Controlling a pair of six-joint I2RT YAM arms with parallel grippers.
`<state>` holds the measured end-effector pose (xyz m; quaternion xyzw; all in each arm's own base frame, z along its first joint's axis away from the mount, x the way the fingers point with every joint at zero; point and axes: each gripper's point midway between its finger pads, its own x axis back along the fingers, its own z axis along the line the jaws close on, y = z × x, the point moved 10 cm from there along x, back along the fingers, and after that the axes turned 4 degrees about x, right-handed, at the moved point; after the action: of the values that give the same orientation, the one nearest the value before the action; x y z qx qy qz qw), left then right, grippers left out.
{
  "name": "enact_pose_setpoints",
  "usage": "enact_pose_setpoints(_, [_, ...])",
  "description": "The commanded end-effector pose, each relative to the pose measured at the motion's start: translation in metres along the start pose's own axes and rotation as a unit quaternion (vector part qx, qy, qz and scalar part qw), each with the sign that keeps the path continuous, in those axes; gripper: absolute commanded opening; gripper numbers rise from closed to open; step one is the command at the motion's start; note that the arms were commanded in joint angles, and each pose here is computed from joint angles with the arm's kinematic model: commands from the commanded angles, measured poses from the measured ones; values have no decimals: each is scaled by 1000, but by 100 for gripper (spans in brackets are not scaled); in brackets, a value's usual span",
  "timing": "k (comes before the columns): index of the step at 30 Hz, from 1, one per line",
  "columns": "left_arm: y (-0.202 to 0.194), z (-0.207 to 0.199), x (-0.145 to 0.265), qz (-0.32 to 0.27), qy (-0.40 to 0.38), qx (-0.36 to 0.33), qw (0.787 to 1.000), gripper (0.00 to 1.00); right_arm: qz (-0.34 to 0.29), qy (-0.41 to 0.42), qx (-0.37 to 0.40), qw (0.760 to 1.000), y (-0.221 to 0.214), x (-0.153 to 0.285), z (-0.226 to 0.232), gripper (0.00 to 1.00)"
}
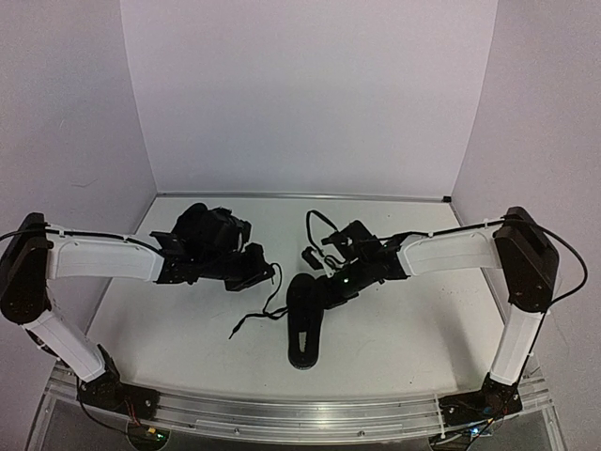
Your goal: Tie the shoes
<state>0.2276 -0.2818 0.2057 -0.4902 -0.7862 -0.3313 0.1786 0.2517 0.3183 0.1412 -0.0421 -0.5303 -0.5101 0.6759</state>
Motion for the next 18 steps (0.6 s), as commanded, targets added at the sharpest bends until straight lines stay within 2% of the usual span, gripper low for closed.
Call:
enact_pose_setpoints(1, [13, -24, -6, -28, -39, 43, 998, 0, -9, 18, 27, 999, 1, 11, 7, 6])
enact_pose_setpoints(3, [13, -25, -15, -24, -44, 50, 997, 0, -18, 26, 37, 999, 2, 15, 10, 0])
enact_pose_setpoints(18, [3, -32, -75, 37, -73, 80, 993, 0, -53, 55, 78, 994, -2, 33, 20, 1])
